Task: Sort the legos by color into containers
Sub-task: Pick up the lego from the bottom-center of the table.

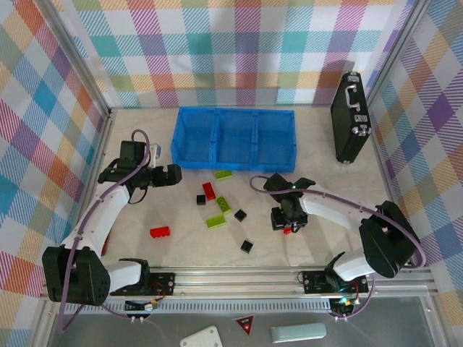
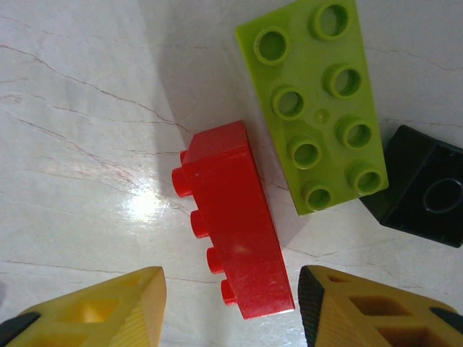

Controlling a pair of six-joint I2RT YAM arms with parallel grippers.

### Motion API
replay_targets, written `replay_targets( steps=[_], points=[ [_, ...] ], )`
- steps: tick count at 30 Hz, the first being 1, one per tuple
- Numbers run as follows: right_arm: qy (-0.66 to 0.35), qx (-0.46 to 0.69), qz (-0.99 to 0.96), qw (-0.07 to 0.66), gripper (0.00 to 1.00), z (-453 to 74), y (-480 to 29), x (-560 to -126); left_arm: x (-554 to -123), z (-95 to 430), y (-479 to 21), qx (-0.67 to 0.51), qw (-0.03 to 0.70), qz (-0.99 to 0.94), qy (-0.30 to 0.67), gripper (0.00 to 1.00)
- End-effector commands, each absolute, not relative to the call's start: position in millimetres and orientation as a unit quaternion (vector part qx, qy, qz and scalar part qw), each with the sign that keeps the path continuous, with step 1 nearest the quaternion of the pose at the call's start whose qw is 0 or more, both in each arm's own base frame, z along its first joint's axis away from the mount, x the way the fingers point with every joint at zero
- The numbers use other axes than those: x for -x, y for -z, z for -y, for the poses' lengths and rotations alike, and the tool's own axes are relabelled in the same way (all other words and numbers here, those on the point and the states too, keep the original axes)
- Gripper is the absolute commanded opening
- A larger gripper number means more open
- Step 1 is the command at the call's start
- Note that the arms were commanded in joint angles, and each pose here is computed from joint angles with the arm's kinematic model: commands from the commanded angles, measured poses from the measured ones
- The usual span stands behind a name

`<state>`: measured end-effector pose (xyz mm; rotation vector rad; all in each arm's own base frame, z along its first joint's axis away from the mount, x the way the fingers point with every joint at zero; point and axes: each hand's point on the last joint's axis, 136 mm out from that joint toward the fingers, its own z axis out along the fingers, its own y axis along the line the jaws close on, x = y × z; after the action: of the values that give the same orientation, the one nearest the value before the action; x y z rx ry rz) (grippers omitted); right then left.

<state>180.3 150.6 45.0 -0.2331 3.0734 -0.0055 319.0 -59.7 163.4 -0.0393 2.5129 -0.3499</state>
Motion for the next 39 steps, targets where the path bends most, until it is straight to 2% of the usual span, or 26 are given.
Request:
replay_targets(
  steps=[1,10,29,39],
  points=[
    [0.006,0.091,-0.996,0.015,0.53,-152,-41,-177,-318,61,-162,0.007,0.292,-0.947,0.136,1.0],
    [-0.035,0.083,-0.996,0.003,0.46,-171,-35,-176,-318,64,-161,0.007,0.287,-0.947,0.146,1.0],
    [-0.008,0.055,-0.998,0.0,0.33,-165,-22,-174,-319,67,-160,0.007,0.284,-0.947,0.152,1.0],
    [-0.011,0.049,-0.999,0.013,0.3,-167,-33,-177,-318,65,-161,0.008,0.284,-0.947,0.149,1.0]
  ],
)
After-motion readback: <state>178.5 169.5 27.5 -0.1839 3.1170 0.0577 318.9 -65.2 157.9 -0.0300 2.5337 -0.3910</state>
